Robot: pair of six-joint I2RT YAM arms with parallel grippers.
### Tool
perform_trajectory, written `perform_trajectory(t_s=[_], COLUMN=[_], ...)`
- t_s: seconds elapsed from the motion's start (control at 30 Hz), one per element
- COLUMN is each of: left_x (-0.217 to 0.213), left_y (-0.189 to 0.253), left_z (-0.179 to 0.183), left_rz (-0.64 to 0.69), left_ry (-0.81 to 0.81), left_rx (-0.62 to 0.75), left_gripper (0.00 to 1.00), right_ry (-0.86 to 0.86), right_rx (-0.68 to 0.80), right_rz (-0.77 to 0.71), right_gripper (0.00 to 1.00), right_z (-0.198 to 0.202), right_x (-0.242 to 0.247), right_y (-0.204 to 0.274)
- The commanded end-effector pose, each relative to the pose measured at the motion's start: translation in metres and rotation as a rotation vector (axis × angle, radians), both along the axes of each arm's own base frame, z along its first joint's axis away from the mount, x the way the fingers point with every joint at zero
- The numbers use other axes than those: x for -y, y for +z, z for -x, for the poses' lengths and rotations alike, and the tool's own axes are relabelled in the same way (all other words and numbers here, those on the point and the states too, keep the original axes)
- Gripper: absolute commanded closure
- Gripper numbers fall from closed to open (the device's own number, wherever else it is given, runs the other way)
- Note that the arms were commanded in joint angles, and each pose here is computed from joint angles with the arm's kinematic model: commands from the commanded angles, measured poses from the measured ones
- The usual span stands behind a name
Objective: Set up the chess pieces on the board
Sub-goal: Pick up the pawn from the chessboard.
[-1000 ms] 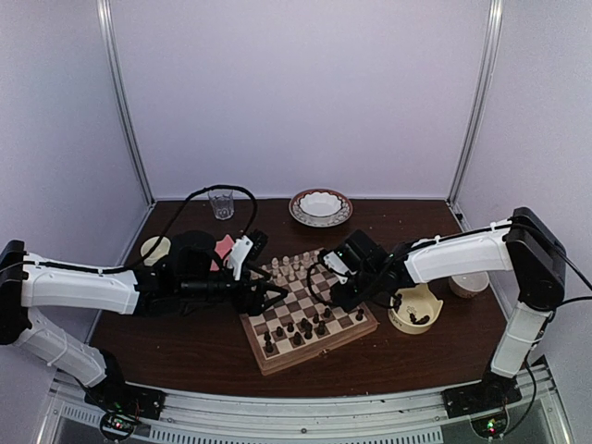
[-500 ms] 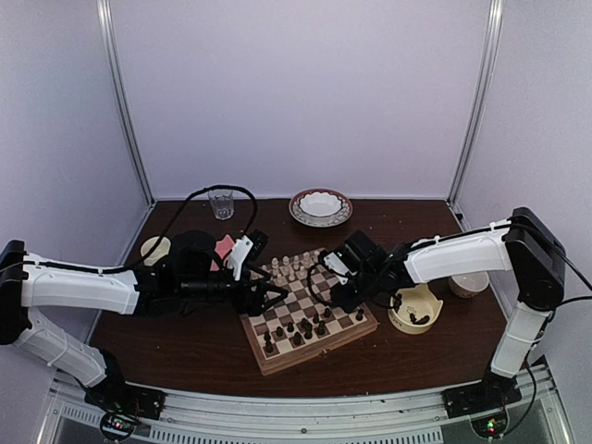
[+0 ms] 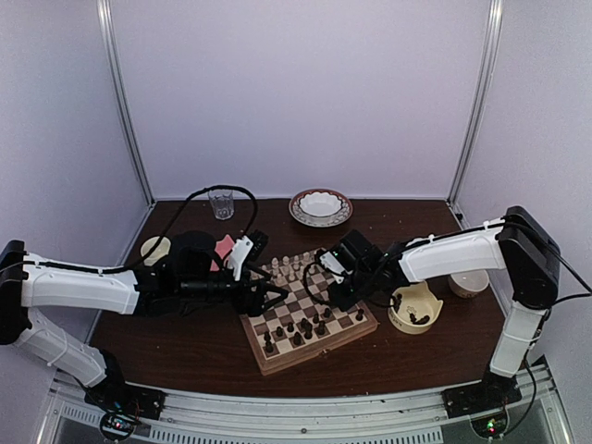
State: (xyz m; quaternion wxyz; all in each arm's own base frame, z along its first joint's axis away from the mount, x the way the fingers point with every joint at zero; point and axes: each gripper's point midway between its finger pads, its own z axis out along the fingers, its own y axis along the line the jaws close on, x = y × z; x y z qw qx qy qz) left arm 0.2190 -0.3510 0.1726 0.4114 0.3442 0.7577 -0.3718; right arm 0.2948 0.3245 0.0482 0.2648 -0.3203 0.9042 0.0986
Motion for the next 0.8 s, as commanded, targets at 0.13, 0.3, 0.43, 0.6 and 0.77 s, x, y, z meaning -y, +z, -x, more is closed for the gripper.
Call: perform_trajectory(t_s=[0.13,0.3,0.43,0.6,0.77], left_x=[0.001,0.004,0.013,0.025,0.036], left_y=[0.006,0.000,0.004,0.010,0.015], left_z=[-0.008,-0.010,-0.001,0.011,0.023], left_rz=[0.067,0.110,0.142,0.183,0.227], left_ry=[0.018,-0.018,-0.085,-0.185,-0.281], left_rx=[-0.046,-0.113,-0.144,-0.189,-0.236], left_gripper=[0.23,0.23,0.27,0.33,0.36], right_ry=[-0.003,0.014,0.064,0.175,0.278], right_rx=[0.103,0.183,0.273,0.370,0.425], right_rz=[-0.067,-0.142,-0.204,-0.275,-0.286], right_gripper=[0.85,0.87,0.89,0.88,0.88], right_z=[0.004,0.010,0.022,0.047,0.069], right_x=[0.002,0.002,-0.003,-0.015,-0.027], right_y=[0.031,0.057,0.082,0.109,0.119])
